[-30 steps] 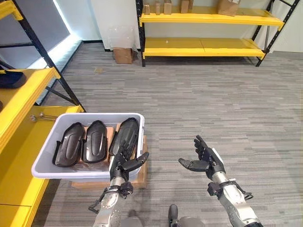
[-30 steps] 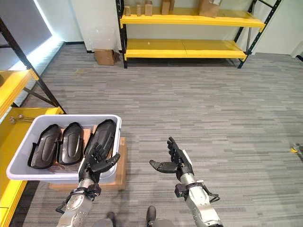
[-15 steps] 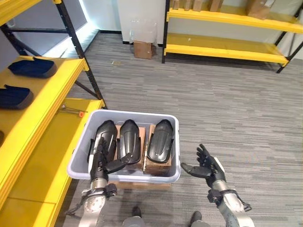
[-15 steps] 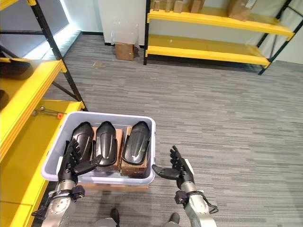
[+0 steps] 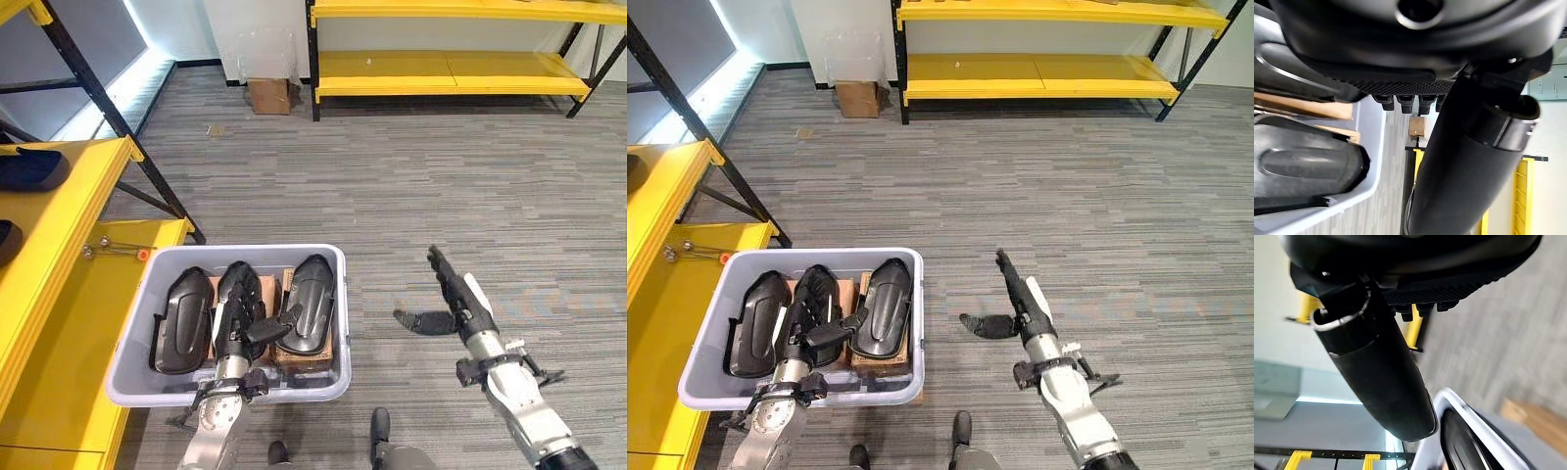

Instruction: Move parts from the plastic box to the shelf.

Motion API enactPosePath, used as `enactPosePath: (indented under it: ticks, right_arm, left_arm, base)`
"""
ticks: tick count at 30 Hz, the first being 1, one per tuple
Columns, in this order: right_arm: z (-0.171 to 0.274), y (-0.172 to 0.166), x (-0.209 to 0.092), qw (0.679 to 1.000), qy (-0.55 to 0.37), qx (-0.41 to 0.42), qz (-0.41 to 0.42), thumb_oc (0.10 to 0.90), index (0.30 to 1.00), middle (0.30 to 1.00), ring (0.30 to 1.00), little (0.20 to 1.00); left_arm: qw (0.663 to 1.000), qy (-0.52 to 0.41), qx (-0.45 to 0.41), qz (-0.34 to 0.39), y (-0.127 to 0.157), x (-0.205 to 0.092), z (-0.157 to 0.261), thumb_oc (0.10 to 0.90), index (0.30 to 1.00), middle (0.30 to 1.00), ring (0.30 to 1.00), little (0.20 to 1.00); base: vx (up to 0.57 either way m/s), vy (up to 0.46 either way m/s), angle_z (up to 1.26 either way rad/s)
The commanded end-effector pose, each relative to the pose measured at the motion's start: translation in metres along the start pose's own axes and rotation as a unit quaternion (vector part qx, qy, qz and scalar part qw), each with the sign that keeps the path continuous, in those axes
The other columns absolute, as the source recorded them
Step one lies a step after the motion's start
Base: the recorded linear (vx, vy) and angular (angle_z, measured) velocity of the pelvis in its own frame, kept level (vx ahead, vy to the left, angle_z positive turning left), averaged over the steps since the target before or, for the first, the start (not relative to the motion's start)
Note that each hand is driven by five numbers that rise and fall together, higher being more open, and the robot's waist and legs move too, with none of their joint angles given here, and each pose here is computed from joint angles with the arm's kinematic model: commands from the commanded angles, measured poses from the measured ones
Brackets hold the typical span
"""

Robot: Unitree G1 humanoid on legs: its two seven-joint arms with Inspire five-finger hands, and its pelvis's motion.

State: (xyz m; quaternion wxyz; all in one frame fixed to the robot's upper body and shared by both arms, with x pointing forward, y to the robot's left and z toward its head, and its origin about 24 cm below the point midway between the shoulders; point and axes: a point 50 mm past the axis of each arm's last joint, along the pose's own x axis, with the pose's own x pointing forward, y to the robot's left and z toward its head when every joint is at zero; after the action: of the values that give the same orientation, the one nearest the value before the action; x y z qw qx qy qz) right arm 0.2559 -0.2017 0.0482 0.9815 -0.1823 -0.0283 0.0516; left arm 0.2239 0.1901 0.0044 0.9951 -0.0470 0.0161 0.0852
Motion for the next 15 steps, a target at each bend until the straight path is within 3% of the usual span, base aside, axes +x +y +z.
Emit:
enactPosePath:
  ticks: [1,9,15]
  right_arm:
    - [0.056,0.016,0.016,0.99,-0.141,-0.019,0.004,0.9,1.0,1.0,1.0,1.0]
    - [0.089,0.032,0.024,0.971,-0.222,-0.085,0.029,0.9,1.0,1.0,1.0,1.0]
    - [0.106,0.045,0.027,0.963,-0.245,-0.083,0.08,0.9,1.0,1.0,1.0,1.0]
  left_arm:
    - [0.993,-0.121,0.002,-0.012,0.003,0.014,0.051,0.9,1.0,1.0,1.0,1.0]
    - [0.988,-0.155,0.011,-0.009,-0.004,0.019,0.065,0.9,1.0,1.0,1.0,1.0]
    - [0.98,-0.192,-0.007,0.059,0.014,0.018,0.079,0.9,1.0,1.0,1.0,1.0]
  base:
    - [0.05,0.0,0.19]
    - [0.01,-0.047,0.08]
    - [-0.06,-0.045,0.01]
